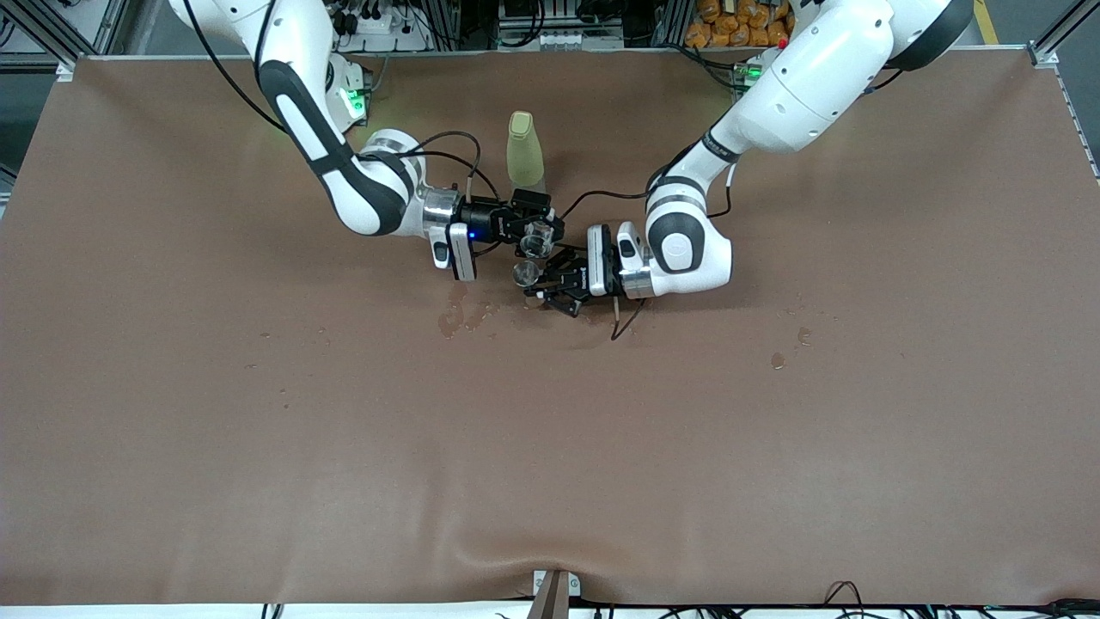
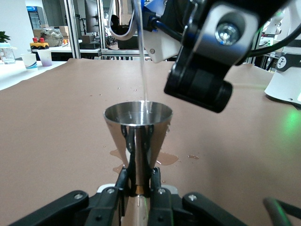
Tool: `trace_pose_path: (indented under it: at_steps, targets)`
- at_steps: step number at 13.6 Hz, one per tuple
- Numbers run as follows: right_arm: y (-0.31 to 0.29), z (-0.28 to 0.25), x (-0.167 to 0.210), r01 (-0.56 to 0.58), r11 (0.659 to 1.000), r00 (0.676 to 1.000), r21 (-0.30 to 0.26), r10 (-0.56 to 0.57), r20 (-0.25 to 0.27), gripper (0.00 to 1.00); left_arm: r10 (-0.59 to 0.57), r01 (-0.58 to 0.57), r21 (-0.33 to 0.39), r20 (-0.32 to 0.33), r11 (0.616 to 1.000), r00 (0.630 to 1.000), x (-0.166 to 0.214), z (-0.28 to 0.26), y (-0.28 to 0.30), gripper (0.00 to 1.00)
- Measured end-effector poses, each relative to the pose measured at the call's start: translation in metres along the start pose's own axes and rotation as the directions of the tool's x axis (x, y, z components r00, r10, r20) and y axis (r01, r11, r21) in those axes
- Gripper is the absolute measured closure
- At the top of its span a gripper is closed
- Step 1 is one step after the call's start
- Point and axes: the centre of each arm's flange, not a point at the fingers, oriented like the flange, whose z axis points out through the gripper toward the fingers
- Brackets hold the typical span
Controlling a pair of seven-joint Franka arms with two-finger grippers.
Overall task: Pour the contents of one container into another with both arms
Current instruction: 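Pour liquid from the beaker into the jigger held by the left gripper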
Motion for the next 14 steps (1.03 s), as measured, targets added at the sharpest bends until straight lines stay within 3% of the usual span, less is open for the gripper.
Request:
trace_pose_path:
  at_steps: [14]
  targets:
    - [-0.001, 0.0012, 0.0009, -0.099, 0.995, 0.995, 0.007, 0.099, -0.019, 0.85, -0.001, 0.001, 0.0, 0.001, 1.0, 1.0, -0.0007, -0.0005, 0.0002, 0.79]
